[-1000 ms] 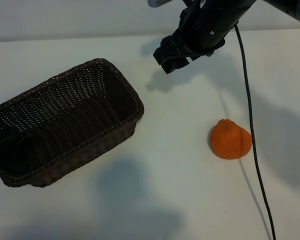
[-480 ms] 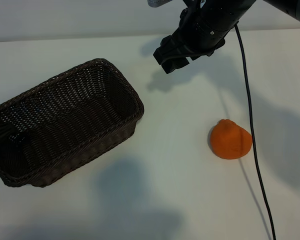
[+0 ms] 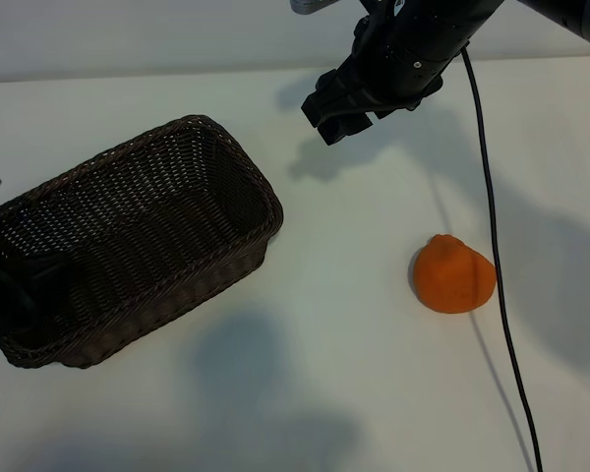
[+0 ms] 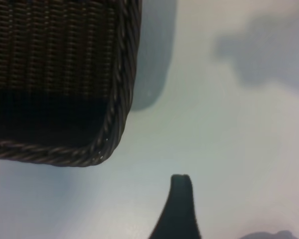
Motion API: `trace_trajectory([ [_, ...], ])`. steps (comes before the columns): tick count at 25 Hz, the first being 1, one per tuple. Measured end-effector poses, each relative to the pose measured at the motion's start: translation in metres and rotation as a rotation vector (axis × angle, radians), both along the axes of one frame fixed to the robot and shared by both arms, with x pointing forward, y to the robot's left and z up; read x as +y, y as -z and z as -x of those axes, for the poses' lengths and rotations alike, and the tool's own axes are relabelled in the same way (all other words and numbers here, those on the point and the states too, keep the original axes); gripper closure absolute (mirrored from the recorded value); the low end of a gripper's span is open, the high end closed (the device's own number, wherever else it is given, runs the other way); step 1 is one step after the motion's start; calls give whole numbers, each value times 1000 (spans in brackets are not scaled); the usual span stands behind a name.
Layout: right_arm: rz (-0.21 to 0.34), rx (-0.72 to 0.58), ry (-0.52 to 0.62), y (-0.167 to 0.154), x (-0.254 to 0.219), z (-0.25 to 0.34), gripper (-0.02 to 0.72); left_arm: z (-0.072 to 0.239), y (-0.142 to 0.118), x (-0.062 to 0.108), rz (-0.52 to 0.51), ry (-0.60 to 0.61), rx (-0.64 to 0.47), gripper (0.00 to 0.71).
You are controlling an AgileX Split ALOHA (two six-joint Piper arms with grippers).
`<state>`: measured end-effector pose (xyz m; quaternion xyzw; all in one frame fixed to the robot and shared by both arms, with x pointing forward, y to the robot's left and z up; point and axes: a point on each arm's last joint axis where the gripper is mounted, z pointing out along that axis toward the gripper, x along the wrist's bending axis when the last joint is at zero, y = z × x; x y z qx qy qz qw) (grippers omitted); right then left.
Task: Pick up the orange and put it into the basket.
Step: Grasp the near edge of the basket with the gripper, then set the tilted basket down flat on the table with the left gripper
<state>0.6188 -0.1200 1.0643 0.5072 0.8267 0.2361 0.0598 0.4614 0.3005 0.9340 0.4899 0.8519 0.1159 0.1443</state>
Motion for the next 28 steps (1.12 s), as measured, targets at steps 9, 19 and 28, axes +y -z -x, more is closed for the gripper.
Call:
trace_trajectory([
  [9, 2, 6, -1, 0, 0, 1, 132, -8, -1, -3, 32, 4, -87, 543],
  [19, 1, 7, 0, 0, 0, 1, 166, -9, -8, -5, 43, 47, -131, 546],
  [28, -1, 9, 5, 0, 0, 1, 168, -9, -10, -12, 86, 162, -150, 555],
])
